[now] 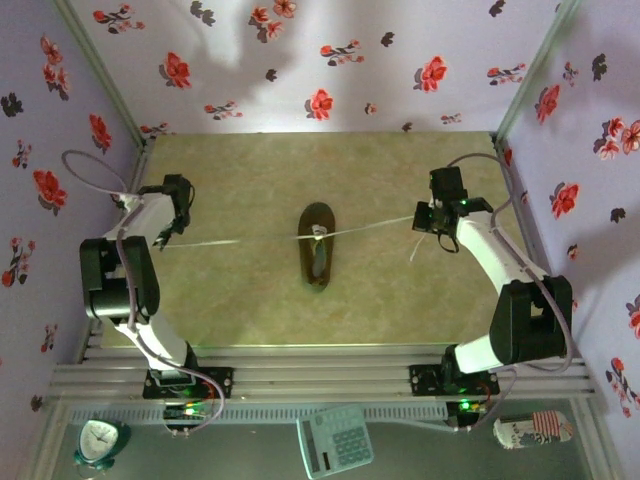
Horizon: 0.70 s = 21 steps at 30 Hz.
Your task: Tie the shoes
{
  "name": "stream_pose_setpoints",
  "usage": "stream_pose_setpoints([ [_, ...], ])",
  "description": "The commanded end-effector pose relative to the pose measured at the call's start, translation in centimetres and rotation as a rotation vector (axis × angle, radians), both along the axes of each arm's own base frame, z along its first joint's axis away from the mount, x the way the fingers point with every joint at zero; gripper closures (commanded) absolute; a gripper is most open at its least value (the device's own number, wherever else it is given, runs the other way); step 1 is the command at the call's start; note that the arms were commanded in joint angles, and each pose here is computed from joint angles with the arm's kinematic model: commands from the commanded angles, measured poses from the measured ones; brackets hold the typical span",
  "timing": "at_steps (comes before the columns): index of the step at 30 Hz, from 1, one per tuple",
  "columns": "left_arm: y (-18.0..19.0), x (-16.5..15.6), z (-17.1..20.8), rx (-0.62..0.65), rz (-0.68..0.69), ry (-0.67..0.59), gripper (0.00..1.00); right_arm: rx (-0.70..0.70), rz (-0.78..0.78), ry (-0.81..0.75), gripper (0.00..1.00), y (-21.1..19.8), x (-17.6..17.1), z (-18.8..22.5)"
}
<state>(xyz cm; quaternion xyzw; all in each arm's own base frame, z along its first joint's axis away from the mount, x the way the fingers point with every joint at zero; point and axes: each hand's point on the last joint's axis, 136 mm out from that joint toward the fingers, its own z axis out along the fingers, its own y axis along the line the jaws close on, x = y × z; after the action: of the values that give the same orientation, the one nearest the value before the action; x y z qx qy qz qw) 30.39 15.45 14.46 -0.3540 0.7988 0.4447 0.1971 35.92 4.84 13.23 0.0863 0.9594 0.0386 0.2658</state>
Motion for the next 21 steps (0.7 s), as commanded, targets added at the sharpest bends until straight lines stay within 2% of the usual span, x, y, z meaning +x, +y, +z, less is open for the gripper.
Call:
stream_pose_setpoints([
  [1,1.8,-0.5,0.6,-0.011,0.040,-0.079,1.00,-0.101,-0.046,-0.003,1.00,-2.2,-0.1,0.6],
  [4,2.6,-1.0,0.1,-0.081,0.046,-0.148,1.00,-0.126,-0.071,0.005,1.00,-3.1,-0.3,0.4],
  [8,4.2,-1.9,-1.3,-0.138,0.108,-0.162,1.00,-0.127,-0.114,0.030,1.00,-4.2,-0.7,-0.3],
  [16,6.8,-3.7,-2.8,-0.149,0.207,-0.149,1.00,-0.109,-0.151,0.067,1.00,-5.3,-1.0,-1.1],
  [21,6.5,-3.6,-3.6,-0.179,0.200,-0.156,1.00,-0.091,-0.146,0.081,1.00,-5.1,-0.9,-1.7],
])
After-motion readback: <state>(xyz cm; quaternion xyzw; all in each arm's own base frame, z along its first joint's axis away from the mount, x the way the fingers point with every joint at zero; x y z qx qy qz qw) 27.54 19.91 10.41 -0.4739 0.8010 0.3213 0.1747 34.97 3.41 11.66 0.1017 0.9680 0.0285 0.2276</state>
